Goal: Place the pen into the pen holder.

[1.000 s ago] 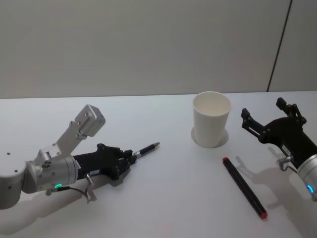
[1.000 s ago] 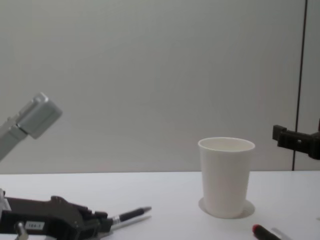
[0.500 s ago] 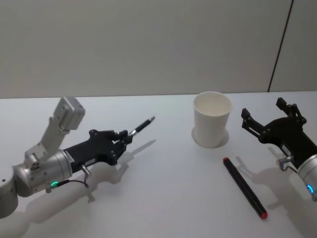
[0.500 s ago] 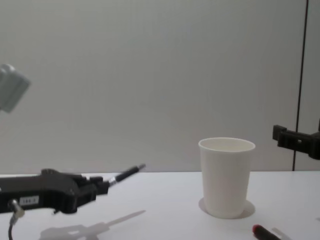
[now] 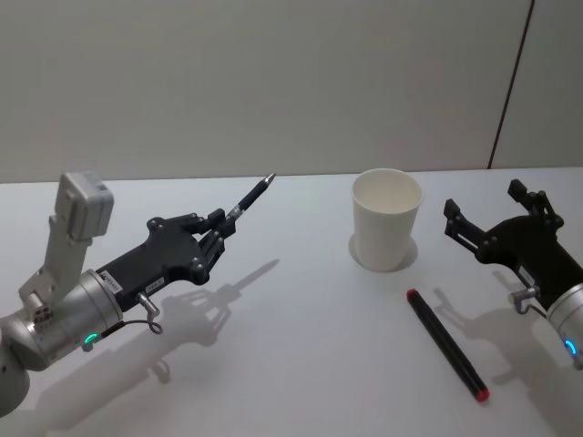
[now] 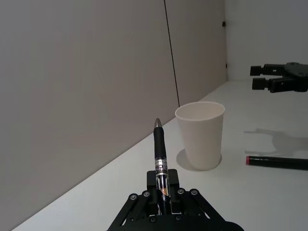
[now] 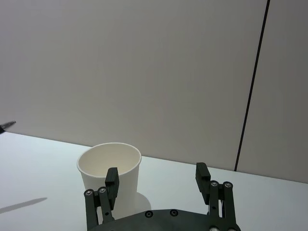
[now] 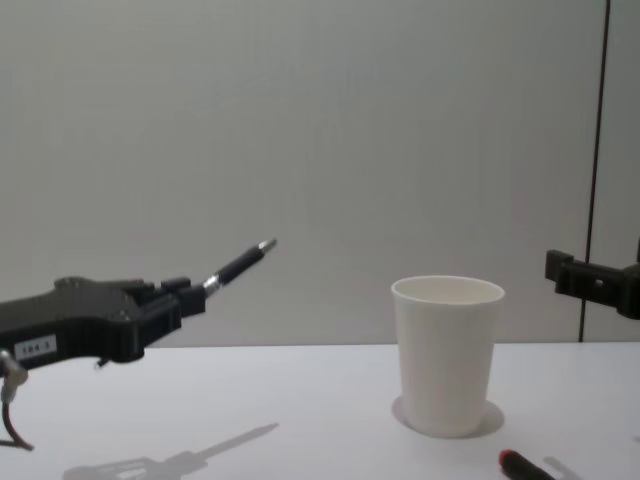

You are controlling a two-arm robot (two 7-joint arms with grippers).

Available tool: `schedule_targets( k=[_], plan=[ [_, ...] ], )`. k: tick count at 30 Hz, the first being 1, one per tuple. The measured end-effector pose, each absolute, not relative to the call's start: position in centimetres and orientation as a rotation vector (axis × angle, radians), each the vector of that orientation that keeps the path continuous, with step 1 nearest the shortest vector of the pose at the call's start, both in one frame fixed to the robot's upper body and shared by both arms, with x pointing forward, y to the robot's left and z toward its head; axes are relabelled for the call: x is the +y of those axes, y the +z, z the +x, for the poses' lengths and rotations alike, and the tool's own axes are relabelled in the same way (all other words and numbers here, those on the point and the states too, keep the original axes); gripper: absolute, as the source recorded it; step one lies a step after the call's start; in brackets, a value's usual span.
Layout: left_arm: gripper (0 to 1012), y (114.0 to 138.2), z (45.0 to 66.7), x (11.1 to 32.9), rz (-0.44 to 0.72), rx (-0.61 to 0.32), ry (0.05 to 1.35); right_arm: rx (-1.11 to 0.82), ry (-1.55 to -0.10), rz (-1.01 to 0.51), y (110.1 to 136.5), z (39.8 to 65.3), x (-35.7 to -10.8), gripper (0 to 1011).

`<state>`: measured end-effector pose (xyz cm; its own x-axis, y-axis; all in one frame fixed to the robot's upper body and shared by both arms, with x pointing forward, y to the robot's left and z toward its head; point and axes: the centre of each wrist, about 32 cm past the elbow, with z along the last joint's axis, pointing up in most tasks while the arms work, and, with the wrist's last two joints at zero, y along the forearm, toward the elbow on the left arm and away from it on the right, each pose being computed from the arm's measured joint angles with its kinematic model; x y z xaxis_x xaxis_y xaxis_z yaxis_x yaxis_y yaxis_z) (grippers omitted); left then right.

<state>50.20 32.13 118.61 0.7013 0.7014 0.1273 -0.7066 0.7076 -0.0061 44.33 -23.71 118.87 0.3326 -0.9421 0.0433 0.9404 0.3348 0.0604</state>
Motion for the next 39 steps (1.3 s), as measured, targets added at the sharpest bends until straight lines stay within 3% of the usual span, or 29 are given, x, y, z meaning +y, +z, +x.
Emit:
schedule_targets(
  k=[21, 39],
  plan=[
    [139, 118.6, 48.3, 29.2, -0.13, -0.201, 0.704, -0.075, -1.229, 0.026, 118.9, 44.3, -23.7, 1002],
    [139, 118.3, 48.5, 25.9, -0.138, -0.212, 0.579, -0.075, -1.229, 0.026, 118.9, 44.3, -23.7, 1002]
  ],
)
